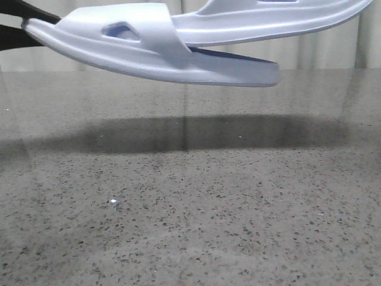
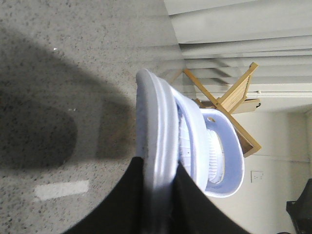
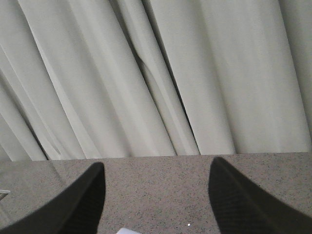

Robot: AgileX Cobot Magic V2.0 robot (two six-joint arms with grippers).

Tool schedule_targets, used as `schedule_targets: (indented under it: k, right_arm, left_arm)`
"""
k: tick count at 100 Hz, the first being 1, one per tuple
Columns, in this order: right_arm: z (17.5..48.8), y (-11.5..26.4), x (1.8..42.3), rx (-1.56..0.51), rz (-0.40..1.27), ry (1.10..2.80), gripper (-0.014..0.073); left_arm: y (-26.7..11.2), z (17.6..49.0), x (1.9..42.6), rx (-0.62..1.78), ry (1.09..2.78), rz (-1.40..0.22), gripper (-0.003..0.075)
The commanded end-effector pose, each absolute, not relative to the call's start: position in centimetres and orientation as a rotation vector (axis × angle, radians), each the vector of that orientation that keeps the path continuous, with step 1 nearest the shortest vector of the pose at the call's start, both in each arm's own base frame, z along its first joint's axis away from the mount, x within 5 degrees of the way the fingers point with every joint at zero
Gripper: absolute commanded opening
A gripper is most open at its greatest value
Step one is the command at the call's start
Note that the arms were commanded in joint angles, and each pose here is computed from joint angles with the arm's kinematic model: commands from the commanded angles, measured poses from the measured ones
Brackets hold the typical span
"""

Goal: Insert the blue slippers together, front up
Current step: 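Open the right gripper and lower the nested slippers with the left gripper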

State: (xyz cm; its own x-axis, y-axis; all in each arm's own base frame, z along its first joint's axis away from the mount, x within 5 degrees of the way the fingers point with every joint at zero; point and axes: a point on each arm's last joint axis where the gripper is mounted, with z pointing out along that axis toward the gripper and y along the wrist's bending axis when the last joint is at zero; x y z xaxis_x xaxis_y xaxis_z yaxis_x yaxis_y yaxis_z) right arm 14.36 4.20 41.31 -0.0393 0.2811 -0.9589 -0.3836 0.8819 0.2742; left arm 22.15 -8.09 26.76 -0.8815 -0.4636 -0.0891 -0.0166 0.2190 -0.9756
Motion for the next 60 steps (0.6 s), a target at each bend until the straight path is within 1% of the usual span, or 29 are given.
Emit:
schedule_targets:
  k: [1,14,26,60]
  right_arm:
    - [42.4,3.8,14.1,-0.066,0.5,1.469,0.0397]
    - [42.4,3.8,14.1,-0.069,0.503,1.47,0.0397]
    - [42.4,3.9,14.1,-0.073,0.505,1.472,0.0397]
    - [42.4,3.9,14.1,-0.076,0.508,1.474,0.0397]
  left_arm:
    - [-8.4,27.7,22.2,-0.418,2.064,-1.823,0.0027]
    - [-8.5,26.4,22.8,-0.42,2.086,-1.851,0.0027]
    - [-8.6,26.0,23.2,-0.422,2.069,-1.882,0.0027]
    - [-8.6,24.2,24.2,-0.443,2.115,-1.849,0.0027]
